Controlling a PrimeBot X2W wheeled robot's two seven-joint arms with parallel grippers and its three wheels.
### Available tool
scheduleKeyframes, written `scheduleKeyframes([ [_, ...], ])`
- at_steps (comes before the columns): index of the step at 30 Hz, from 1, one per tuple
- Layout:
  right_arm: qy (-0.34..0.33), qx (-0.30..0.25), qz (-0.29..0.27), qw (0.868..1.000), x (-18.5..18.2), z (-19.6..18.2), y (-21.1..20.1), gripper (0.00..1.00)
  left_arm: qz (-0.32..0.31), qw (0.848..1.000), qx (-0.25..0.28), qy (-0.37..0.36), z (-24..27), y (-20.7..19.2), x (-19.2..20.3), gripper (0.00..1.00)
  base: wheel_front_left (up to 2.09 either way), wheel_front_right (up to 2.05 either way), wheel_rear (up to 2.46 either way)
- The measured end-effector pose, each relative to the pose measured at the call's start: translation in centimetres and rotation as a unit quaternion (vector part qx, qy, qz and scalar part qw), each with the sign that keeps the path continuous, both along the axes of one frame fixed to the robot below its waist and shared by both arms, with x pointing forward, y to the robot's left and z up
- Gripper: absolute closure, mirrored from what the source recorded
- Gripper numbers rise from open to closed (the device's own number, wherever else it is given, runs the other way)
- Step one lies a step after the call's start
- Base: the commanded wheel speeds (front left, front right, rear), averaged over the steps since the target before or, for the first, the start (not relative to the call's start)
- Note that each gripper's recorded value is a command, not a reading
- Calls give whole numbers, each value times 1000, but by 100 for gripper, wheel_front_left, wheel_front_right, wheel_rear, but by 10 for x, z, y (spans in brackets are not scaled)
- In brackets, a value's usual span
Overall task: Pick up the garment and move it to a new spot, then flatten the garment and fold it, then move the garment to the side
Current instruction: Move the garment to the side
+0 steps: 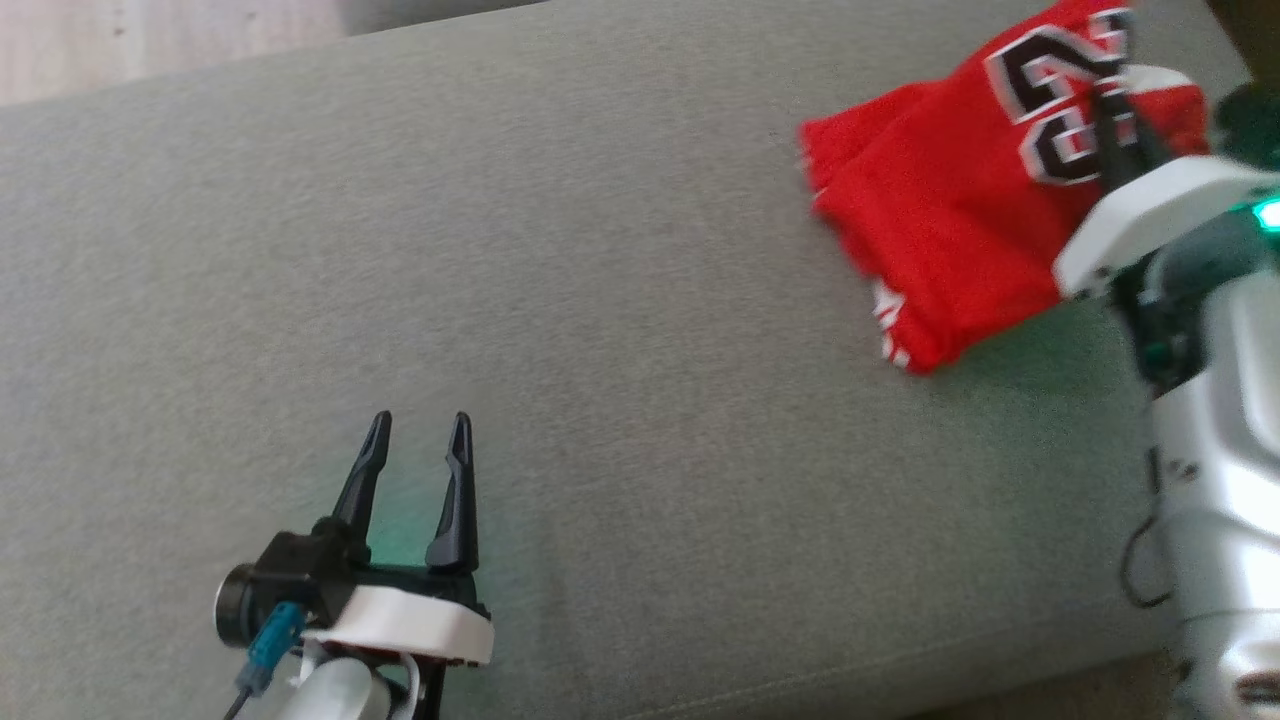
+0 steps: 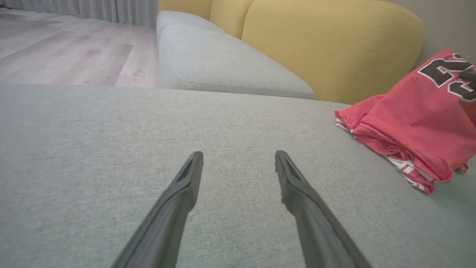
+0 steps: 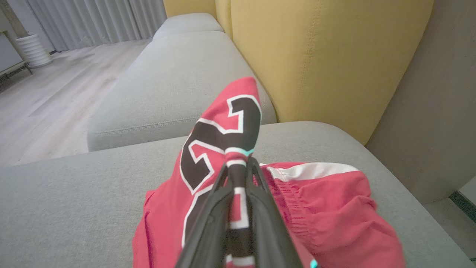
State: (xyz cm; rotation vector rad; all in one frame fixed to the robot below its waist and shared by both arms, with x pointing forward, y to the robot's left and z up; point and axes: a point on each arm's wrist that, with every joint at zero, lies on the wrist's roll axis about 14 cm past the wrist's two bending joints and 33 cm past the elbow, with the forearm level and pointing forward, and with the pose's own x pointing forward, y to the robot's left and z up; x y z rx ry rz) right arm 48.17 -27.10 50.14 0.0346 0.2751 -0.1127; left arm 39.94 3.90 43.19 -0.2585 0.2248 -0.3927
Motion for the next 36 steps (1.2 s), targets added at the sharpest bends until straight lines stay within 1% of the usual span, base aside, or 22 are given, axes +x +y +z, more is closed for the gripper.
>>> scheduleKeyframes([
  [10,41,-42,-42,997,20,-5,-53,100,48,999,7,9,-5,31,-5,0,0,0,0],
  [18,71,-71,-107,989,13,-6,-110,100,69,997,12,12,-8,46,-8,0,0,0,0],
  [19,69,-77,-113,988,12,-5,-115,67,70,997,12,12,-8,47,-9,0,0,0,0],
  [20,66,-86,-119,987,11,-4,-119,11,72,997,13,12,-8,48,-9,0,0,0,0],
  [21,66,-95,-121,986,10,-3,-123,0,73,997,13,12,-7,49,-9,0,0,0,0],
  [24,57,-107,-129,984,7,0,-128,0,74,997,14,9,-5,50,-11,0,0,0,0],
  [27,50,-108,-122,985,7,-1,-120,0,73,997,16,6,-3,50,-13,0,0,0,0],
  [32,20,-106,-72,992,18,5,-76,0,73,997,14,-10,9,50,-15,0,0,0,0],
  [36,-30,-97,-27,994,25,27,-39,0,86,996,5,-20,20,55,-18,0,0,0,0],
])
